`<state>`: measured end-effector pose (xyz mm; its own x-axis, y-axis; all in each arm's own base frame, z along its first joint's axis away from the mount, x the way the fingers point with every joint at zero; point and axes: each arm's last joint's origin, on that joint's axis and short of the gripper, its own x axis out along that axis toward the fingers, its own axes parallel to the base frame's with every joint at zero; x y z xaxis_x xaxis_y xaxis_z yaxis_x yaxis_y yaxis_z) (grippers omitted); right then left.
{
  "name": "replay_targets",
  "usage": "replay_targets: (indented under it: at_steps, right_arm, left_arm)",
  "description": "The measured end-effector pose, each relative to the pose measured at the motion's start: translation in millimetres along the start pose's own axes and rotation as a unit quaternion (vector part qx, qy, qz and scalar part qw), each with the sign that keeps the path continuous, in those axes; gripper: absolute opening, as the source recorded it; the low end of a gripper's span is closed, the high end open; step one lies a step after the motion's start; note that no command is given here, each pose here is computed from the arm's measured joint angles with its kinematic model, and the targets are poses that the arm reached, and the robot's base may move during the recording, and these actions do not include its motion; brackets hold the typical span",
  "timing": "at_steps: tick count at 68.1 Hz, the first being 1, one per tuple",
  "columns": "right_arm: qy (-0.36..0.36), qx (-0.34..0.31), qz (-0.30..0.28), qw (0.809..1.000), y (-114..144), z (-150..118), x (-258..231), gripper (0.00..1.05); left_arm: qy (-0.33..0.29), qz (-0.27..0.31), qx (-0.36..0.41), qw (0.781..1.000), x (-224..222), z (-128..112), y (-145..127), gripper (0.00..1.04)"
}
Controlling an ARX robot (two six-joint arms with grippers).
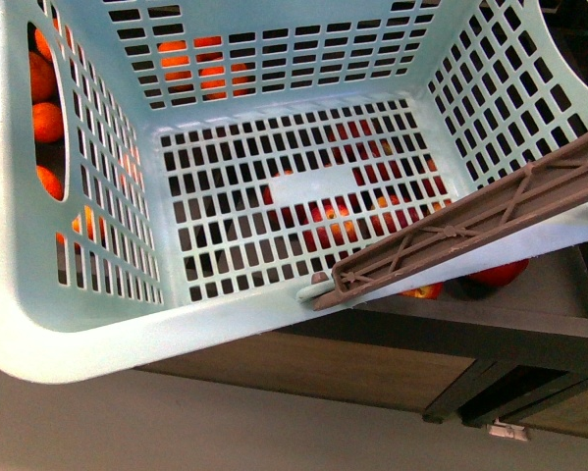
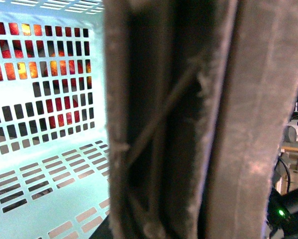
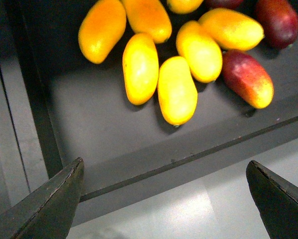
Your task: Pick mango and avocado into basket
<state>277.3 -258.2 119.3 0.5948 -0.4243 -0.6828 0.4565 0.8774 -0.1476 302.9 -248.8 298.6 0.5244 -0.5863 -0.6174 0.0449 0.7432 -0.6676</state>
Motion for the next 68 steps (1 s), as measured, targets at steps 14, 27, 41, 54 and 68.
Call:
replay_targets:
  at_steps: [14, 27, 41, 54, 68]
  right_arm:
    - [0.05, -0.041, 0.017, 0.998, 5, -4, 65, 0.96]
    - [0.095, -0.046, 0.034, 0.994, 16, -17, 116, 0.96]
    - [0.116, -0.037, 0.043, 0.992, 23, -19, 159, 0.96]
    - [0.11, -0.01, 0.043, 0.993, 25, -7, 188, 0.96]
    - [0.087, 0.014, 0.041, 0.995, 27, 15, 207, 0.96]
  left_arm:
    - [0.0, 0.0, 0.0, 1.0, 0, 0, 0, 0.14]
    - [0.0, 0.0, 0.0, 1.0, 0, 0, 0, 0.14]
    - [0.0, 0.0, 0.0, 1.0, 0, 0, 0, 0.14]
    - [0.0, 0.0, 0.0, 1.0, 0, 0, 0, 0.14]
    - [0.0, 0.0, 0.0, 1.0, 0, 0, 0, 0.14]
